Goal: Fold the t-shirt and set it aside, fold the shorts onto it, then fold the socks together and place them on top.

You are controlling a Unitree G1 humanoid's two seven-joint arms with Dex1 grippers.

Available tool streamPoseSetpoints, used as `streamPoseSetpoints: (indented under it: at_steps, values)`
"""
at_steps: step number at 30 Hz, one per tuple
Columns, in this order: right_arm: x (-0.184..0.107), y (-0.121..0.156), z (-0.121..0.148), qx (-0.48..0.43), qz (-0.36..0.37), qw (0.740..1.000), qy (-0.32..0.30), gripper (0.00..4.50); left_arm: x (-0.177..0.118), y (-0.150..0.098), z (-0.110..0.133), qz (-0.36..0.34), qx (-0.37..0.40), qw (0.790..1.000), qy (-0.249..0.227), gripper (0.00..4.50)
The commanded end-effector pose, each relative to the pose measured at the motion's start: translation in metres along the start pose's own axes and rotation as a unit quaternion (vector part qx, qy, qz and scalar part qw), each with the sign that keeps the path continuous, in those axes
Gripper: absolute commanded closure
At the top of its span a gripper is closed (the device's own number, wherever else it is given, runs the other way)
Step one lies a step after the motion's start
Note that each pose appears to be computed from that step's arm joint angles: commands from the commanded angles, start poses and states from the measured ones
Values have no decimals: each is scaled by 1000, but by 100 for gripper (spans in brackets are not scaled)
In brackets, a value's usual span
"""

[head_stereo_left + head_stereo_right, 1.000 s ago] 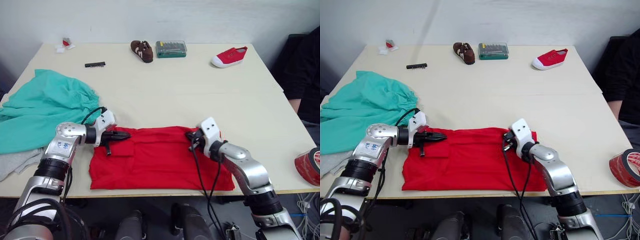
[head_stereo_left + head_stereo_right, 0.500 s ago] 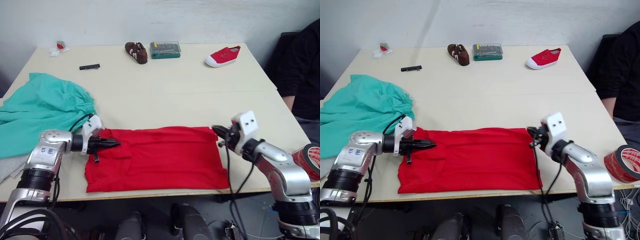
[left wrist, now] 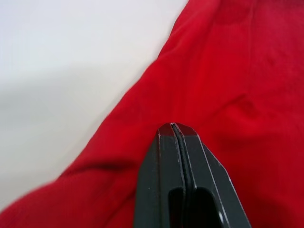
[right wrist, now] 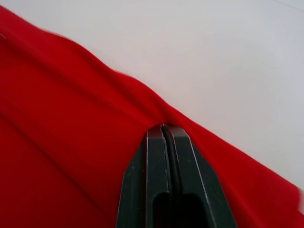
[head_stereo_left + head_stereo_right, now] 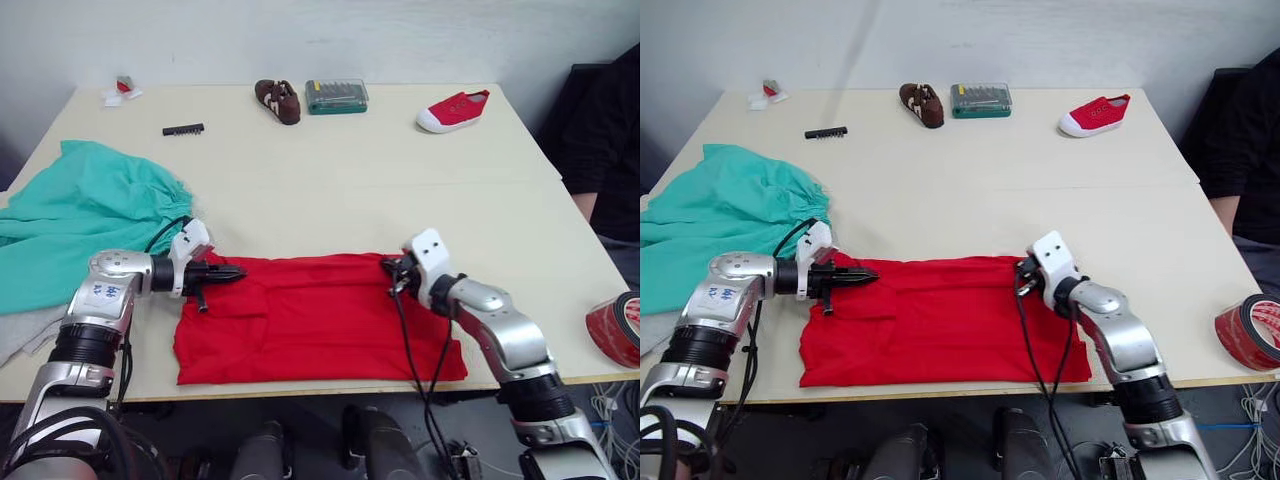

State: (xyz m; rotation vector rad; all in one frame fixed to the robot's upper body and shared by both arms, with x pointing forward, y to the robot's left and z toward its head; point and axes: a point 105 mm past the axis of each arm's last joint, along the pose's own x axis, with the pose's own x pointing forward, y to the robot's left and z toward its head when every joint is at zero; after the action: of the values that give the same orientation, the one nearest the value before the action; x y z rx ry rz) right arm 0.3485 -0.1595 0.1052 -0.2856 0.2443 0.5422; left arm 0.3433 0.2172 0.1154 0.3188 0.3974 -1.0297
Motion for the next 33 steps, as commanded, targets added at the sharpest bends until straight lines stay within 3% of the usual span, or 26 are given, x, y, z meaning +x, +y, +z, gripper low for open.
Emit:
streamPoseSetpoints:
  at_steps: [1,3,5,8,17,19,25,33]
  values:
    - [-21,-20,-7,-19,-20,999,20,447,-12,-9,5,-21,-21,999,-21,450]
    - [-30,-19,11,-35,9,999,0,447,-18,-34,33,-91,-28,992,-77,450]
    - [-39,-13,30,-54,68,996,-5,450,-26,-62,57,-159,-4,982,-107,412]
    - [-42,-16,42,-79,112,990,10,393,-30,-79,78,-193,18,973,-127,334]
    - [-7,-32,44,-108,146,981,65,76,-14,-87,109,-195,57,966,-158,48]
    - [3,-35,37,-106,143,980,86,75,-9,-89,108,-189,66,967,-157,2]
    - [12,-28,21,-101,182,970,128,75,-5,-90,108,-174,77,968,-162,2]
    - [19,-29,15,-74,206,964,154,335,-4,-92,102,-154,83,972,-159,0]
